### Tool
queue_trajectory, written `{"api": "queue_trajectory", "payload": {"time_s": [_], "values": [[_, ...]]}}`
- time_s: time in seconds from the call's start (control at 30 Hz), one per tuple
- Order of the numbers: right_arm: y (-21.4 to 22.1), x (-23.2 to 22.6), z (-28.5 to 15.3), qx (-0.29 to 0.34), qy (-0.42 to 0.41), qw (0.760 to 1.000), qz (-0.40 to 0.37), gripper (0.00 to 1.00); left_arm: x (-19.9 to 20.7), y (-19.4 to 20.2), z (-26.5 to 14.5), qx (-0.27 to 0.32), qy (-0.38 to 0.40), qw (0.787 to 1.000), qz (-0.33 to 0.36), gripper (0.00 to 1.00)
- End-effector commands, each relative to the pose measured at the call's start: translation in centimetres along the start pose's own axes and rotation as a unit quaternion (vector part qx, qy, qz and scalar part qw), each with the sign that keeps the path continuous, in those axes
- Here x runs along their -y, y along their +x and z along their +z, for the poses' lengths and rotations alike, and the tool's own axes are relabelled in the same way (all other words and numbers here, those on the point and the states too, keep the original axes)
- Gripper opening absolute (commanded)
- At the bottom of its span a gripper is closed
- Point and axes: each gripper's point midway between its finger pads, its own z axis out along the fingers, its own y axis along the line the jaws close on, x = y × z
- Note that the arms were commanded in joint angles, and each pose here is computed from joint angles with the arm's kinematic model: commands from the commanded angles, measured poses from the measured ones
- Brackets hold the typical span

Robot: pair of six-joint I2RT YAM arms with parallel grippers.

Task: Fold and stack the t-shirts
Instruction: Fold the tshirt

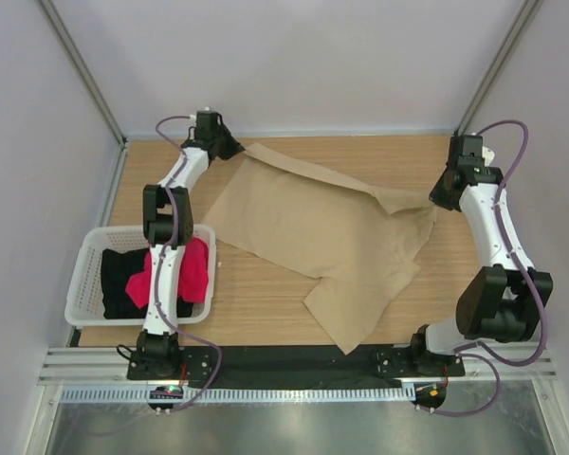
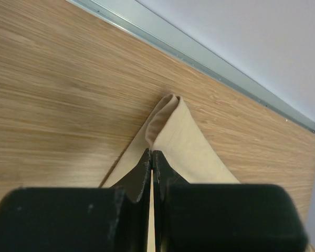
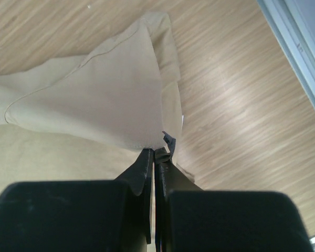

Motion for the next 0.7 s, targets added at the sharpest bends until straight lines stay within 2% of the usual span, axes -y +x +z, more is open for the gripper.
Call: {"api": "queue_trajectory", "payload": {"time_s": [0.0,0.13,0.33,0.67], "values": [[1.6,0.5,-1.9,-0.022,-0.003,0.999,0.023,0.01,2.6,-3.4,-4.2,0.014,0.017,0.999,0.028,0.00],[3.7,0.7,-1.6,-0.060,-0.001,0.998,0.029,0.01,0.8,-2.7,-4.4,-0.011,-0.003,1.000,0.027,0.00],[5.4,1.1,-1.1,-0.081,0.004,0.996,0.028,0.01,-1.0,-0.6,-4.3,-0.056,-0.018,0.998,0.031,0.00],[7.4,1.0,-0.2,-0.110,0.005,0.993,0.030,0.01,-2.8,0.8,-4.4,-0.082,-0.047,0.995,0.043,0.00]]}}
